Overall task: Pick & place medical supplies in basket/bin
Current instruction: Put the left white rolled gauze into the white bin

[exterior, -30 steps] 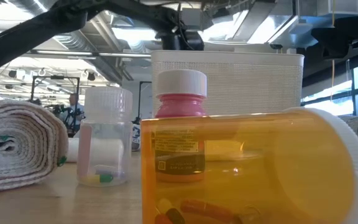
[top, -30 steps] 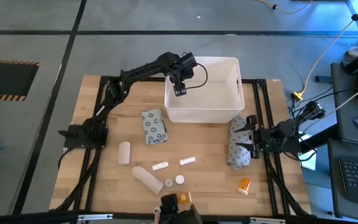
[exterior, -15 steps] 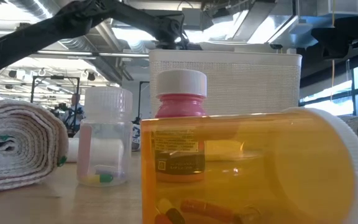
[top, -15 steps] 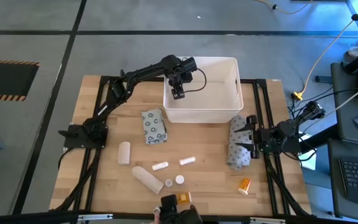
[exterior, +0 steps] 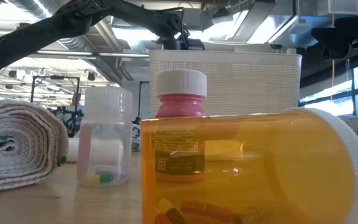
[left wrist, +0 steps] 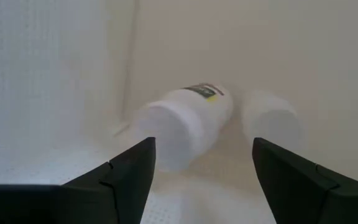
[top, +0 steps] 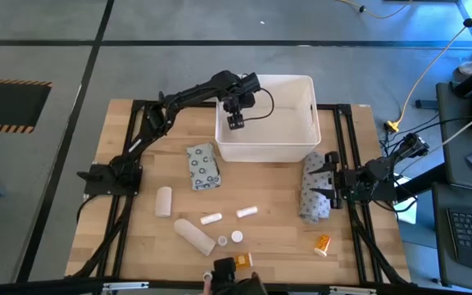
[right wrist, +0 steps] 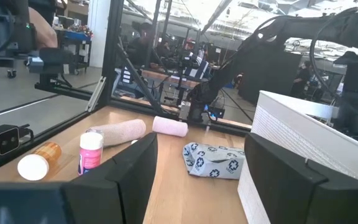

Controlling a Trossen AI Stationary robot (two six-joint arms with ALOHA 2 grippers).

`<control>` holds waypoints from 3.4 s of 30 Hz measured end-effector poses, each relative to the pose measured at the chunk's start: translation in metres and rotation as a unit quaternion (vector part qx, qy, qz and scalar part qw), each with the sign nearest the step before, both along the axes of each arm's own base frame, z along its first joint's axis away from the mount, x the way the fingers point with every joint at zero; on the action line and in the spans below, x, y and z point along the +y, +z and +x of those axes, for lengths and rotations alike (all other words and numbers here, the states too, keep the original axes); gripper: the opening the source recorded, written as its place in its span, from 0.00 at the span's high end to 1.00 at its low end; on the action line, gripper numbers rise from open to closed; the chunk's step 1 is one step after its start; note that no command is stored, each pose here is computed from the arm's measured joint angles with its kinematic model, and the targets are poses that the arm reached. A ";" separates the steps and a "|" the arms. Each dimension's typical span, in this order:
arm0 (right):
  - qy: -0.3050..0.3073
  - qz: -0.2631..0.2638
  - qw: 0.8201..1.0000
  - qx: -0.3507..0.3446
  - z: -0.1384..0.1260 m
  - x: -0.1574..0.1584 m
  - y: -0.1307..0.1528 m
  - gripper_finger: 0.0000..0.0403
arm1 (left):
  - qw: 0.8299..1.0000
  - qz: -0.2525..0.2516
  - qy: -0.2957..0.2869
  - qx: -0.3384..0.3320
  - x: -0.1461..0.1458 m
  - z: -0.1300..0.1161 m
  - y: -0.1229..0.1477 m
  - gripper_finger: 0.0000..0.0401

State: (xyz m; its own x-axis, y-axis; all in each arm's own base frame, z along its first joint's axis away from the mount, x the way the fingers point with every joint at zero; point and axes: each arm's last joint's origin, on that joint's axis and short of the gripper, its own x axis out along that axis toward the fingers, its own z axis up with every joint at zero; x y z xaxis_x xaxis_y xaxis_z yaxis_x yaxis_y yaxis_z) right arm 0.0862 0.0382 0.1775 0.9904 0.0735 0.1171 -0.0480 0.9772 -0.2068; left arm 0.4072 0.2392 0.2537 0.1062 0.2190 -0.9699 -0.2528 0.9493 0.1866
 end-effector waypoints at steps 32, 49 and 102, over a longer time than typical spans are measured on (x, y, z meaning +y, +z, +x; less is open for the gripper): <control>0.003 0.014 1.000 0.023 0.000 0.000 -0.005 0.40 | 0.964 0.000 -0.123 -0.235 -0.181 -0.069 0.182 0.44; 0.018 0.156 0.987 0.032 0.000 0.000 -0.004 0.40 | 0.978 0.009 -0.132 -0.161 -0.343 -0.099 0.110 0.50; 0.023 0.208 0.977 0.036 0.001 0.000 -0.004 0.40 | 0.967 -0.143 -0.057 -0.201 -0.368 -0.121 -0.105 0.51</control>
